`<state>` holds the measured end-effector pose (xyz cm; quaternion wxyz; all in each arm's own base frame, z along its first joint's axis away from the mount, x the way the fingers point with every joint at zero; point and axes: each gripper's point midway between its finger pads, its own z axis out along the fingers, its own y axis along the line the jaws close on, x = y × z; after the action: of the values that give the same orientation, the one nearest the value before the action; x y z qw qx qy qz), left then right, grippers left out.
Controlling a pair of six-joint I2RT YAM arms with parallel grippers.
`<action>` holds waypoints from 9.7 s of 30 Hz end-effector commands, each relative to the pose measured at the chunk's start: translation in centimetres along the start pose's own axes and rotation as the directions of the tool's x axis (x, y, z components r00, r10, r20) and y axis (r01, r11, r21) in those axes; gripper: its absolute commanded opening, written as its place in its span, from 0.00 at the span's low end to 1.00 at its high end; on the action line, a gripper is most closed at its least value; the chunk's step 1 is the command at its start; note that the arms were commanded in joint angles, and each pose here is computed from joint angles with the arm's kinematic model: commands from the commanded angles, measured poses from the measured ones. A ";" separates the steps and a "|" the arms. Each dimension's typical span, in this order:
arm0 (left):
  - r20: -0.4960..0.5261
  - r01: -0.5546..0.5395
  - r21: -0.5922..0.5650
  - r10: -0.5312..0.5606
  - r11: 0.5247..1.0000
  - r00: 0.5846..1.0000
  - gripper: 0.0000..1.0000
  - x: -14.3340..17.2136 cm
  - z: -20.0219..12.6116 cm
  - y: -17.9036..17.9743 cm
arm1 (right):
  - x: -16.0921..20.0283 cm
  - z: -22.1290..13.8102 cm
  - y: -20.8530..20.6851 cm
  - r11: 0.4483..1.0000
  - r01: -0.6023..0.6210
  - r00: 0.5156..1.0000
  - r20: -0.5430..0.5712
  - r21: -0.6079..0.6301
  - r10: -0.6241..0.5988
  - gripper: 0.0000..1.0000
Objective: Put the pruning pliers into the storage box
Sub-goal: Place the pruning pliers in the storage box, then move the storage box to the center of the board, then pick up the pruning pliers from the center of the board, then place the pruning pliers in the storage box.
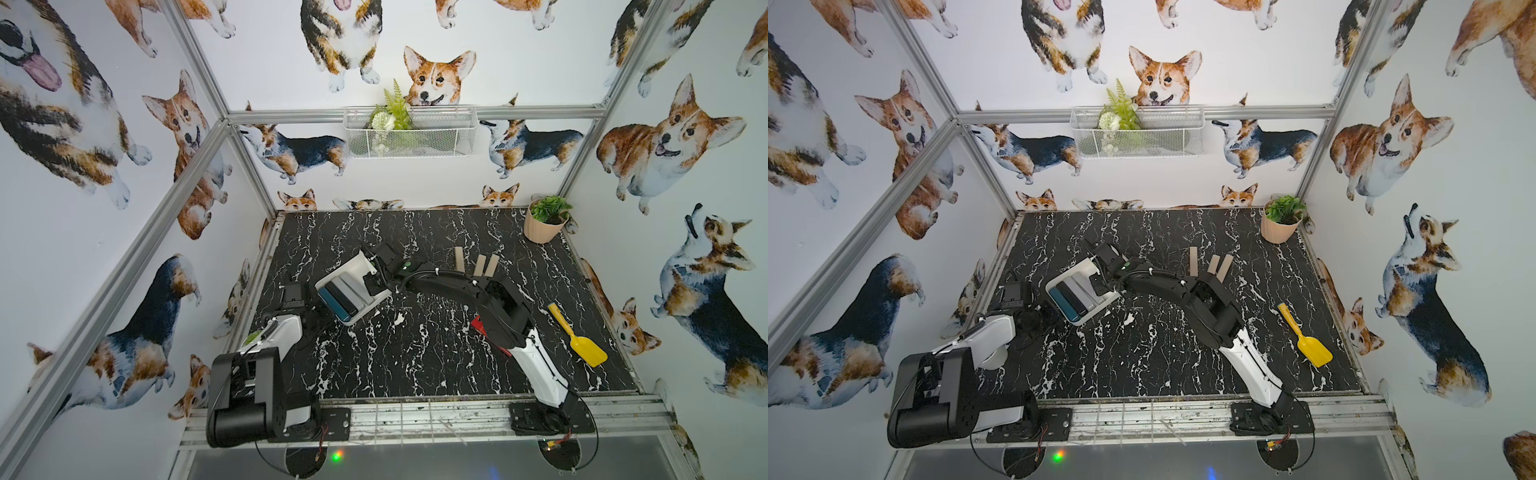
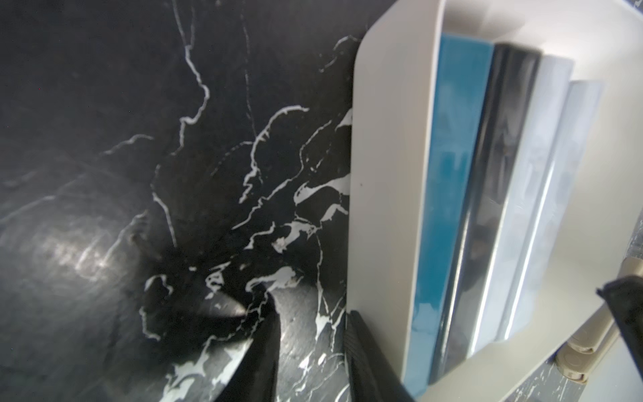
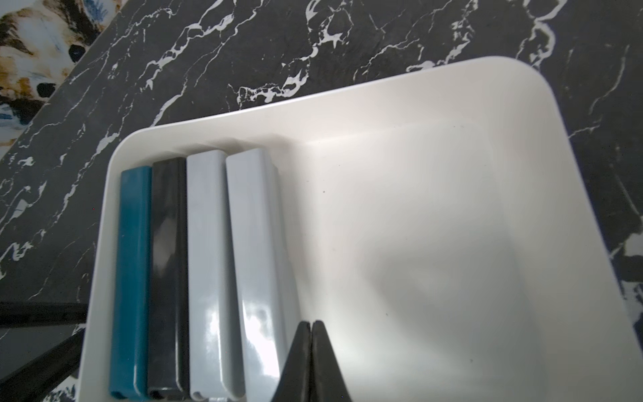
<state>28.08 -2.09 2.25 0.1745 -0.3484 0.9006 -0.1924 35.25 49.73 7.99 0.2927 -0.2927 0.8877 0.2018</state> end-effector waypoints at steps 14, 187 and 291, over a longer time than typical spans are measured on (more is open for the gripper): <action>-0.015 0.009 -0.020 -0.009 1.000 1.000 0.36 0.3 0.0 0.4 | 0.8 2.6 -0.3 1.000 -0.025 0.998 -0.060 0.001 0.025 0.00; 0.092 -0.308 0.039 0.304 0.950 0.948 0.38 -2.1 0.0 -14.2 | 3.7 -11.4 -21.4 0.877 -0.231 0.970 0.026 0.422 0.243 0.37; 0.000 -0.227 0.152 0.229 0.962 0.973 0.39 2.6 1.8 -8.6 | 4.2 -12.5 -21.5 0.898 -0.282 0.958 0.050 0.338 0.282 0.00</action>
<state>31.61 -10.15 4.10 0.2073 -0.2219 0.9229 -0.2368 40.74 24.70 10.03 0.2948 -0.0998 0.9470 0.0794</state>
